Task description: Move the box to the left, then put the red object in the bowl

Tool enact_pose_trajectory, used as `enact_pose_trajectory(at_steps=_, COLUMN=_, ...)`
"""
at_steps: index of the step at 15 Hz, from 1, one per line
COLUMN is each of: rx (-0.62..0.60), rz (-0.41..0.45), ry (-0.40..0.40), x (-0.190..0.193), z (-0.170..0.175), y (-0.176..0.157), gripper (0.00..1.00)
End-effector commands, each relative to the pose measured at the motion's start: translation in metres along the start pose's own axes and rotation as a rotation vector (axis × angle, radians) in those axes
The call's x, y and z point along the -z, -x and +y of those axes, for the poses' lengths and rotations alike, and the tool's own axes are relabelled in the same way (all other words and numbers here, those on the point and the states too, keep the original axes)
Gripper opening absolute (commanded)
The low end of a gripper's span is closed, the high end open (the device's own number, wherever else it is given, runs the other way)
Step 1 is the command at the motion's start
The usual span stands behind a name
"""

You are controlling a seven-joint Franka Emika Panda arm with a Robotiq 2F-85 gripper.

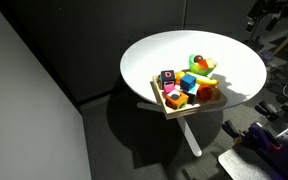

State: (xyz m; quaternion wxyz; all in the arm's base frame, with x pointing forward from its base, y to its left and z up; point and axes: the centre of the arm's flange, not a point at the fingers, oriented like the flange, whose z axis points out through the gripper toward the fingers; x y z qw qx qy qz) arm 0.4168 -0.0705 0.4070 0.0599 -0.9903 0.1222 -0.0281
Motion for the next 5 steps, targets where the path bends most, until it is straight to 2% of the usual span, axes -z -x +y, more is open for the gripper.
enact_pose_trajectory(at_steps=1, rx=0.001, rz=0.006, ry=-0.001, x=0.0016, z=-0.0001, y=0.0022, gripper=1.00)
enact_pose_trajectory(at_steps=5, rx=0.001, rz=0.009, ry=-0.002, x=0.0018, z=0.0001, y=0.0046, gripper=1.00)
